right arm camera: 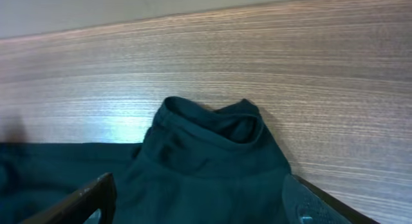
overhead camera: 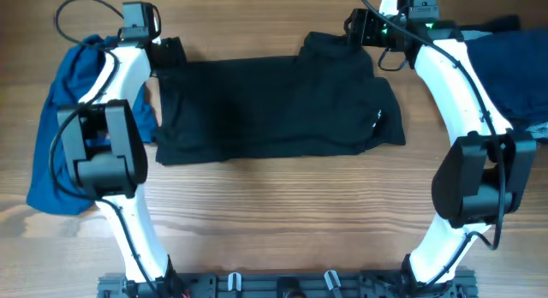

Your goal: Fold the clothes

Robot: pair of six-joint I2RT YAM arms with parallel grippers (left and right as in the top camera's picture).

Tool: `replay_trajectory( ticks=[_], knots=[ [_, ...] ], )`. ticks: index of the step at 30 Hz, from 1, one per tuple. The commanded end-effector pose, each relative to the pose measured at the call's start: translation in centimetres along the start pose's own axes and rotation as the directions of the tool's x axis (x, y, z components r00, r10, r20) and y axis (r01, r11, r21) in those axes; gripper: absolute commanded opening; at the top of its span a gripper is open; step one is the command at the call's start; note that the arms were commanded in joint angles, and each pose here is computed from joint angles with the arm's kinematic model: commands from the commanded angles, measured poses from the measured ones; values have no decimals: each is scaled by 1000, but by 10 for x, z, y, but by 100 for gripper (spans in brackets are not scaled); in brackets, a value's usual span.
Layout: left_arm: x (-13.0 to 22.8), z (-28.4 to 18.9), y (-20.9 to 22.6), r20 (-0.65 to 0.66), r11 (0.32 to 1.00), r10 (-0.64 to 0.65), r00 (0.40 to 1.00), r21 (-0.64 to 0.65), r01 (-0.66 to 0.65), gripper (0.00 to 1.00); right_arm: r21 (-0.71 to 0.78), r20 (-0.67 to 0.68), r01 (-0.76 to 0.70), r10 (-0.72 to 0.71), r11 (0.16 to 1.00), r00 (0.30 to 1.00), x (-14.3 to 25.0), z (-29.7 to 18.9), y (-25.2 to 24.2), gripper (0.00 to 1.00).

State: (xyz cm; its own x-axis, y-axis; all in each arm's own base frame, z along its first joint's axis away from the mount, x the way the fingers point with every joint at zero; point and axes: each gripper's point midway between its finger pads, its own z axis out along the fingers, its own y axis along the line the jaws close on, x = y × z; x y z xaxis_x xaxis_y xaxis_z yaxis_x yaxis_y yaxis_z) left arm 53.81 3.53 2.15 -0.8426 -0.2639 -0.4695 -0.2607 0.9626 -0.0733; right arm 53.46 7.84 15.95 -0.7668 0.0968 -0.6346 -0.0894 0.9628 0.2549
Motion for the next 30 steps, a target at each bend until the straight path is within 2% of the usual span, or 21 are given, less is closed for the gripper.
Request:
replay_trajectory(
  ticks=[1,3,6,10,14,15,23,30],
  knots=[
    [10,13,-4,-35,999,48,998,13,-47,84,26,17,-26,26,999,1000,-7,-2,-7,83],
    [9,13,-4,-33,999,49,998,13,-49,84,26,17,-26,26,999,1000,-7,-2,-7,83],
    [13,15,-6,-48,998,52,998,22,-51,72,26,18,-26,25,999,1000,-7,-2,-7,83],
    [19,19,-5,-66,999,51,997,20,-50,39,26,17,-26,26,999,1000,-7,-2,-7,83],
    [23,23,-4,-77,999,46,996,16,-45,10,34,19,-26,26,999,999,-7,-2,-8,82],
    [23,23,-4,-77,999,46,996,16,-45,6,55,23,-30,29,998,999,-7,-1,-12,80],
    [10,-1,-4,-48,1000,-11,999,8,12,4,99,-23,-40,43,994,999,11,32,-28,77],
    [3,-19,-19,-22,1000,-10,1000,25,11,4,20,-58,-68,69,997,996,30,76,-25,77]
  ],
)
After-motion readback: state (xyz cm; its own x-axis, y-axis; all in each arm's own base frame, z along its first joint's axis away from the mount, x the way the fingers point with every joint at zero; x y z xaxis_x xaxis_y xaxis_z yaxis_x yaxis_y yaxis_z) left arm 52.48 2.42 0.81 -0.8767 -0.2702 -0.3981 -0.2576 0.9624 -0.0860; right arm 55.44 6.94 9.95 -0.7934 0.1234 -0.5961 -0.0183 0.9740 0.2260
